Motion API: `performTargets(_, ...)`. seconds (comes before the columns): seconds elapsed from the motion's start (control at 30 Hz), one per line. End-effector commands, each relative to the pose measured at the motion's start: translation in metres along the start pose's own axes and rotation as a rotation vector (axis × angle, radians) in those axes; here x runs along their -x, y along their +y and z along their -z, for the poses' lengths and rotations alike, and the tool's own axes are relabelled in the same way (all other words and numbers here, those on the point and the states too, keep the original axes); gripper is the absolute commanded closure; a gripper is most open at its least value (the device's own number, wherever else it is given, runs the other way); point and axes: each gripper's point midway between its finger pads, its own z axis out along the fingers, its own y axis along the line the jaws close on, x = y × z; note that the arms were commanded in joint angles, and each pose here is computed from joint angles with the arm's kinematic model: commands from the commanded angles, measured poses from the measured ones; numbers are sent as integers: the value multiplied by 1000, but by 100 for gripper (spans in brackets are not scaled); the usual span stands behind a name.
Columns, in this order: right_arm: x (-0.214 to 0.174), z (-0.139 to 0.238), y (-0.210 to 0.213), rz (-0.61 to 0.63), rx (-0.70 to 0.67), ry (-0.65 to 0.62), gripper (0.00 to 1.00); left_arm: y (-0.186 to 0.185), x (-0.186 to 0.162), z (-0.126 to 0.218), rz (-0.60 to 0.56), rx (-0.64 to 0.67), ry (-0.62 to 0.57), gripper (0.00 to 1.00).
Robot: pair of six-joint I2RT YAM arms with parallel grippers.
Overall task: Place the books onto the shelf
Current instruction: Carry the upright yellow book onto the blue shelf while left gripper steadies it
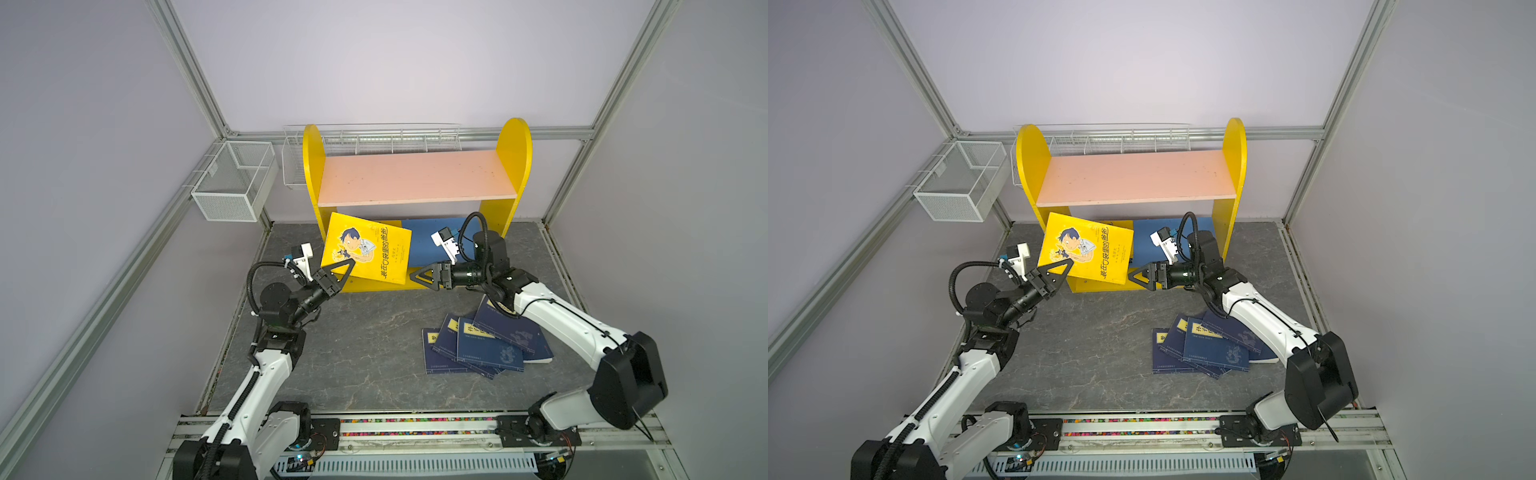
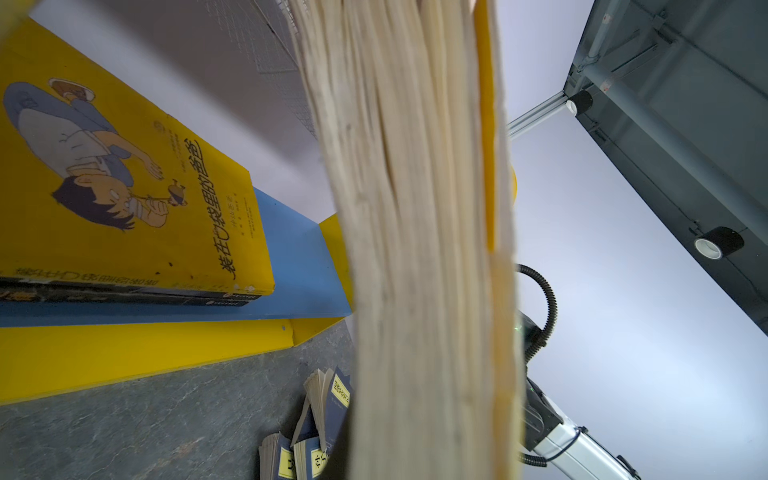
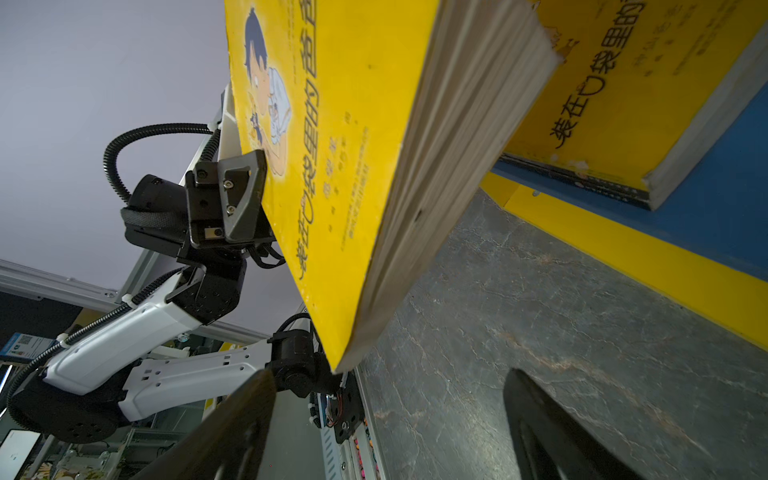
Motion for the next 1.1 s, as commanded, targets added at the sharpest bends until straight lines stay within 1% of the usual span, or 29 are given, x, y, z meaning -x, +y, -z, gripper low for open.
performTargets(0.0,11,-8,17,35,82,-43,13,-32,17,-4,-60,-106,-62,100)
performTargets(0.1,11,-15,23,36,113,-43,16,-32,18,-6,-53,-121,-72,100)
performTargets(0.3,18,-22,26,18,157,-70,26,-33,21,-7,-47,-139,-98,100)
performTargets(0.47,24,-27,26,2,182,-94,27,-35,22,-6,-47,-157,-115,100)
performTargets(0.53,27,-28,27,-2,192,-98,30,-36,23,-6,-46,-161,-117,100)
performTargets(0.6,30,-29,29,-1,212,-107,37,-34,22,-7,-44,-159,-115,100)
performTargets(0.73,40,-27,42,11,281,-134,53,-26,18,-9,-43,-140,-107,100)
performTargets(0.87,47,-24,53,19,336,-165,80,-13,11,-12,-41,-107,-91,100)
performTargets(0.97,51,-21,53,24,332,-187,90,0,5,-16,-45,-68,-70,100)
performTargets(1.0,51,-21,52,23,326,-192,91,4,3,-16,-41,-52,-62,91)
performTargets(1.07,55,-19,46,11,304,-202,92,14,1,-16,-30,-8,-58,63)
